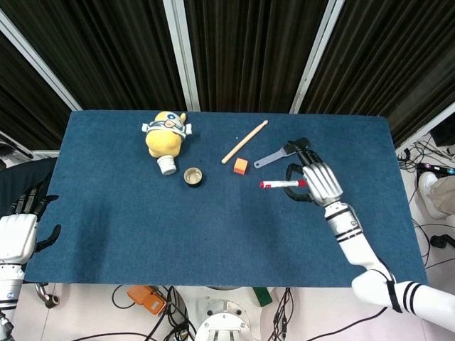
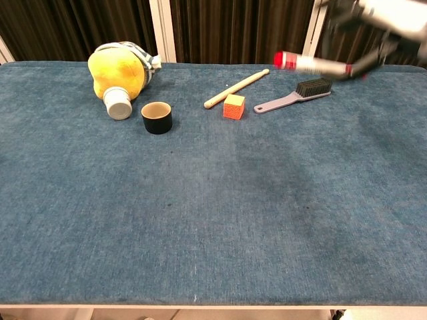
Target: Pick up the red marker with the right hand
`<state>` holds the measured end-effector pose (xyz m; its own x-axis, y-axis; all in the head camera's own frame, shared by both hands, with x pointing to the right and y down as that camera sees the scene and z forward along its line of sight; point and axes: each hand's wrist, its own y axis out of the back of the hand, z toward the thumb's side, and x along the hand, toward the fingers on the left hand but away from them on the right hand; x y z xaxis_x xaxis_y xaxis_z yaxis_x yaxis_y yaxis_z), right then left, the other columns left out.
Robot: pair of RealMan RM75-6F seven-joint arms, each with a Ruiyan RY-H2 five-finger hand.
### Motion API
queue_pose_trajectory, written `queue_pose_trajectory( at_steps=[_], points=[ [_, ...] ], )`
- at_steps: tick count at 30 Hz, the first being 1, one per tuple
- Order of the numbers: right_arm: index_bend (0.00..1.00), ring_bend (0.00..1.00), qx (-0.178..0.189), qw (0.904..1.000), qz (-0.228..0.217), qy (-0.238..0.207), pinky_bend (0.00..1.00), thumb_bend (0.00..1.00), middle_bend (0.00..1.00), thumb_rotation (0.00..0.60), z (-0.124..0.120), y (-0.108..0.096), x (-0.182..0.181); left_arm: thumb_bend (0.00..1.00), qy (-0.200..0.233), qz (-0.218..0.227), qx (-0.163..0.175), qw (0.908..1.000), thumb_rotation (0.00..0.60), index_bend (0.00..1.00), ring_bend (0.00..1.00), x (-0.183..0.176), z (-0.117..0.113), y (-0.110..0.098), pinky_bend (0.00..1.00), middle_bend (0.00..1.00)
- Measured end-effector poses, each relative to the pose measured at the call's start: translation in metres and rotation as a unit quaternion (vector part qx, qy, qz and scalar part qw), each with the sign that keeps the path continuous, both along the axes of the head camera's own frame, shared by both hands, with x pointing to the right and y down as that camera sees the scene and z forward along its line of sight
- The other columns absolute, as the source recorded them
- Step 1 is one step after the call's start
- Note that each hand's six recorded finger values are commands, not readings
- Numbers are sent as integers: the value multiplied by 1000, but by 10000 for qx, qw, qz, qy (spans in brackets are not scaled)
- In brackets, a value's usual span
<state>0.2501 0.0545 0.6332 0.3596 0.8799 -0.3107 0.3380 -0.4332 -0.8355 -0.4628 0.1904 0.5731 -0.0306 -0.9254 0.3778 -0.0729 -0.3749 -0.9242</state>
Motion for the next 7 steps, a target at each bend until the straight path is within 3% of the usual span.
queue_pose_trajectory(
  at_steps=[4, 7],
  points=[
    [711, 149, 401, 9992, -73, -25, 220, 581, 97, 600, -22, -22, -7, 319, -8, 14, -2, 10000, 600, 214, 0, 1, 0, 0, 170, 0],
    [712, 149, 479, 9988, -114, -87, 222, 581, 97, 600, -33, -35, -16, 319, -11, 13, 5, 10000, 600, 214, 0, 1, 0, 0, 170, 0]
  ],
)
